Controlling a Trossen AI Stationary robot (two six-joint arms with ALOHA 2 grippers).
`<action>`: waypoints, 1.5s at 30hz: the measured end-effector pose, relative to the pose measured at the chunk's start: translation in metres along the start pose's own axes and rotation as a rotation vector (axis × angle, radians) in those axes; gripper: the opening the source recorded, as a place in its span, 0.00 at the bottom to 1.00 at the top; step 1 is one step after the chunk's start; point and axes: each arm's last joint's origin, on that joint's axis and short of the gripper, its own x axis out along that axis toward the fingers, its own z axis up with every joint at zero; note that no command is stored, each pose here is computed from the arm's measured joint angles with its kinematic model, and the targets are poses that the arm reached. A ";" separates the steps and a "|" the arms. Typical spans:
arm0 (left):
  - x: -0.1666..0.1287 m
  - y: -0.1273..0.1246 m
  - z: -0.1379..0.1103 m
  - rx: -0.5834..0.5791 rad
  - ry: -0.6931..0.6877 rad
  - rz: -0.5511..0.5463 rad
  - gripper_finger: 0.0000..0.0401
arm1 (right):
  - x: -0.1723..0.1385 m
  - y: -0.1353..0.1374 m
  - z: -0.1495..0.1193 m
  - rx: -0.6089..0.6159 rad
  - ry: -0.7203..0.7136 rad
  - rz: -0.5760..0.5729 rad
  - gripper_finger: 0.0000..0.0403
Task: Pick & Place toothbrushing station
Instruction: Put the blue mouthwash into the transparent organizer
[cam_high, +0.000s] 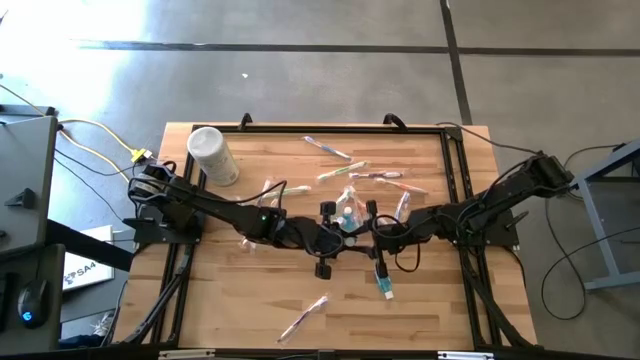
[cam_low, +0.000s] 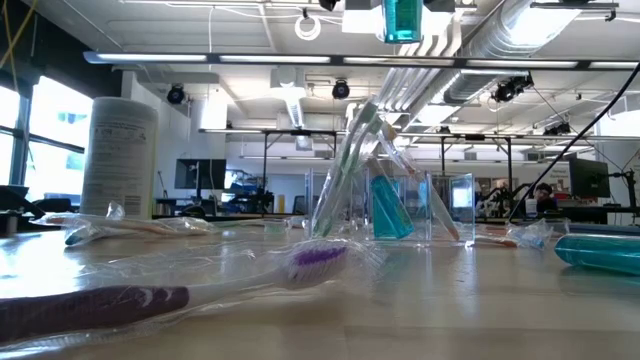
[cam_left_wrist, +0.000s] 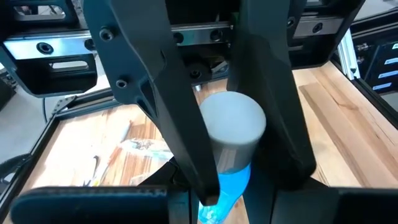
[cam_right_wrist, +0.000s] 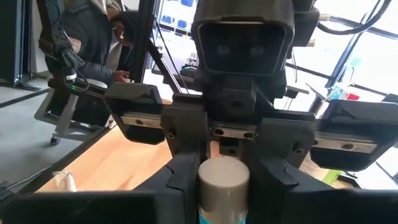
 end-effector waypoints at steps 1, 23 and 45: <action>-0.001 -0.001 0.001 0.001 -0.002 -0.002 0.18 | 0.000 0.000 -0.001 0.004 0.008 0.002 0.28; -0.010 -0.010 0.011 -0.005 -0.062 -0.101 0.18 | 0.000 0.000 -0.004 -0.023 0.046 -0.011 0.22; -0.020 -0.008 0.013 -0.090 -0.011 -0.050 0.62 | -0.008 0.010 -0.006 -0.081 0.115 -0.047 0.22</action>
